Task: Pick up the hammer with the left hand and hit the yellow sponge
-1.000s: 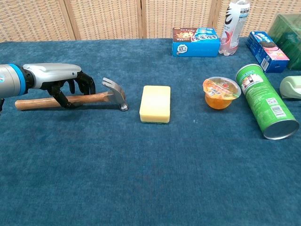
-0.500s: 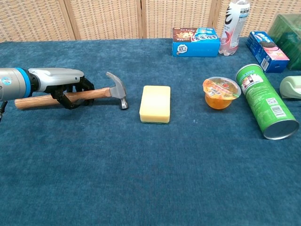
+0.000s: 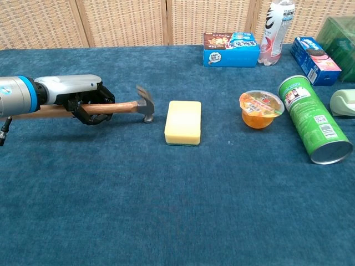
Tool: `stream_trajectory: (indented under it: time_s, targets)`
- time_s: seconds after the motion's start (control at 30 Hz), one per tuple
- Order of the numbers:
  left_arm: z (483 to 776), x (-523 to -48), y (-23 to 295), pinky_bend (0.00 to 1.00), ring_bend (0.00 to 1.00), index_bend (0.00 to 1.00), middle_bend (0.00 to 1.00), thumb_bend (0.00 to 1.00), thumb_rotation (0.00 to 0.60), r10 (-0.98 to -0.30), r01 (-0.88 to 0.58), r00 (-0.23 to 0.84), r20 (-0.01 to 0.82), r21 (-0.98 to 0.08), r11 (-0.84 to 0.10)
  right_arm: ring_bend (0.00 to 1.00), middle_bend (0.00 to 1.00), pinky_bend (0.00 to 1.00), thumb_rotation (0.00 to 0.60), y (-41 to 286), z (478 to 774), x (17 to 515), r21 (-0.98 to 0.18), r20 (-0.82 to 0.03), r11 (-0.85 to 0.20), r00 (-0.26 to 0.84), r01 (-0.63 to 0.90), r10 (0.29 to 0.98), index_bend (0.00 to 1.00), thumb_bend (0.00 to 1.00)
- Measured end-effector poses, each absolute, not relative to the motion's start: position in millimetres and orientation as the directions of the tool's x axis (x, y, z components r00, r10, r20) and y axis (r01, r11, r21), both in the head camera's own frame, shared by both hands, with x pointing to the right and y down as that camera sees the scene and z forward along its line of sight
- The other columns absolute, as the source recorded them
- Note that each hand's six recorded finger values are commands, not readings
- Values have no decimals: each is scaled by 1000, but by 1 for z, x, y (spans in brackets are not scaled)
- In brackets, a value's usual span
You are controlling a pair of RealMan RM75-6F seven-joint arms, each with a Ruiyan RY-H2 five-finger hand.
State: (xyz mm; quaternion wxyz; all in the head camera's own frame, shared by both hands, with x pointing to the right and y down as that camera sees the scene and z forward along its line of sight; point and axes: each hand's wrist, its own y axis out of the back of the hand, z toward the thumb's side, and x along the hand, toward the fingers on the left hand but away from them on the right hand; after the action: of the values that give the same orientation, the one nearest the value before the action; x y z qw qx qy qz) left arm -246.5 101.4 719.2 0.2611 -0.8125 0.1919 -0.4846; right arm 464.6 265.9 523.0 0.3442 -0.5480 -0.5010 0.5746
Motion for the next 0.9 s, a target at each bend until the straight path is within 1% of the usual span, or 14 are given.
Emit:
stream_trajectory:
  time_s: [0.1, 0.23, 0.4, 0.53, 0.7, 0.9]
  targets:
    - [711, -249, 99, 683, 637, 563, 619, 462, 600, -573, -77, 476, 667, -617, -783, 483, 510, 413, 600, 266, 522, 464, -954, -281, -257, -164, 152, 946, 537, 175]
    - [704, -255, 96, 689, 652, 563, 630, 444, 600, -571, -87, 484, 663, -613, -785, 483, 510, 414, 600, 267, 522, 463, -953, -283, -260, -161, 153, 945, 537, 175]
    - [707, -262, 98, 689, 652, 563, 630, 437, 600, -556, -72, 478, 680, -600, -797, 483, 510, 413, 600, 270, 523, 459, -951, -292, -269, -159, 155, 943, 537, 174]
    - [711, -264, 102, 689, 652, 563, 629, 496, 600, -535, -68, 474, 699, -577, -814, 483, 510, 413, 600, 272, 522, 458, -951, -294, -271, -161, 150, 942, 537, 176]
    - [710, -262, 104, 689, 652, 564, 629, 526, 600, -523, -72, 488, 699, -565, -822, 483, 510, 413, 600, 274, 522, 455, -950, -298, -276, -159, 147, 941, 537, 175]
    - [701, -260, 100, 690, 652, 563, 629, 545, 600, -514, -100, 506, 693, -544, -833, 484, 510, 414, 600, 272, 524, 452, -948, -305, -283, -155, 148, 940, 537, 177]
